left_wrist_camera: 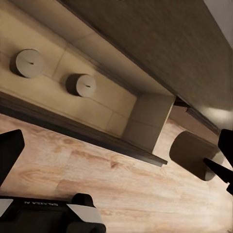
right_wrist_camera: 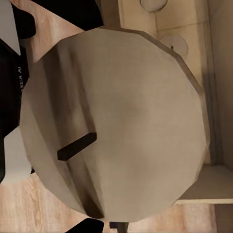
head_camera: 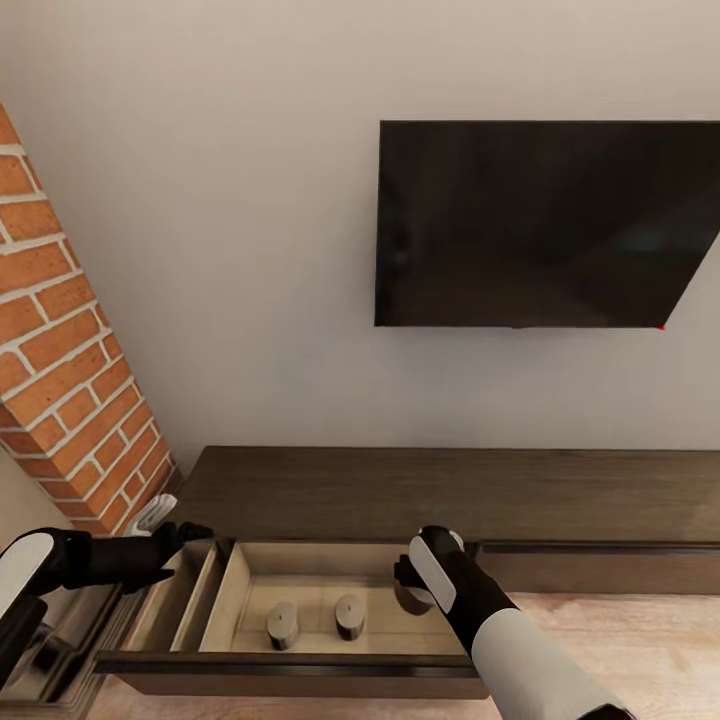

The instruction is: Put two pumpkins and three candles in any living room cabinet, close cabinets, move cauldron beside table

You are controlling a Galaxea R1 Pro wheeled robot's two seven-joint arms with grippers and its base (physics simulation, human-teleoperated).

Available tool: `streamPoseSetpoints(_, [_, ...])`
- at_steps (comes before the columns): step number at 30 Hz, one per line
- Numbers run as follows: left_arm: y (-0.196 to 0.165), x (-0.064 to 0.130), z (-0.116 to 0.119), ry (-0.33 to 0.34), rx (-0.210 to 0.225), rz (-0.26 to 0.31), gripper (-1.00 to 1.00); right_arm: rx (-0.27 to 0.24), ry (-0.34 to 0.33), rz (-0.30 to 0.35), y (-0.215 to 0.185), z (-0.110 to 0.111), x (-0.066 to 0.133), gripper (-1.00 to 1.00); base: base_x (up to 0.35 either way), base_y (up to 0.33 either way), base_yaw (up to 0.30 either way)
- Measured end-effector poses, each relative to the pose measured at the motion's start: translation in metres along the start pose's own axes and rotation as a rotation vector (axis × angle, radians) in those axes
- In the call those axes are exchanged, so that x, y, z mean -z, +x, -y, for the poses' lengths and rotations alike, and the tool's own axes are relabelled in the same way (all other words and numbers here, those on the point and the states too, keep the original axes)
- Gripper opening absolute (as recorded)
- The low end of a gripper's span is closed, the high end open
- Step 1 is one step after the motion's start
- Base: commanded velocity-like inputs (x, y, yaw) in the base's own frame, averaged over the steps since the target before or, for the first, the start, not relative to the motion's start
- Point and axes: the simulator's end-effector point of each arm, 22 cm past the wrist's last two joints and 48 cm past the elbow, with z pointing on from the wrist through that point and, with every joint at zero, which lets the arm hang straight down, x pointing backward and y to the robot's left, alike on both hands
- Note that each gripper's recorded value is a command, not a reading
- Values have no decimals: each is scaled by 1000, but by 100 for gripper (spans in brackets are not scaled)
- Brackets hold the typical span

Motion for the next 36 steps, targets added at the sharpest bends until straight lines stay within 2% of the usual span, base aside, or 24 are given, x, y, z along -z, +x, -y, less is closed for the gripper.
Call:
streamPoseSetpoints(4, [-7,2,-5,15,28,20,100,-13,15,9,0,4,-10,-100,0,0,0])
streamPoseSetpoints(6, [-11,5,-3,55,60,25,100,-14,25,1,1,7,-16,-100,0,0,0])
streamPoseSetpoints(9, [-12,6,0,91,82,21,100,-15,30,-2,2,8,-21,-100,0,0,0])
streamPoseSetpoints(13, [-17,9,-6,95,85,27,100,-15,31,-2,4,8,-27,-100,0,0,0])
streamPoseSetpoints(23, [-17,-1,-15,100,88,27,100,-16,32,-3,7,8,-42,-100,0,0,0])
streamPoseSetpoints(28, [-16,-7,-19,100,88,28,100,-29,33,24,4,8,-49,-100,0,0,0])
streamPoseSetpoints(36, [-14,-17,-26,100,88,28,100,4,48,56,1,7,-60,-100,0,0,0])
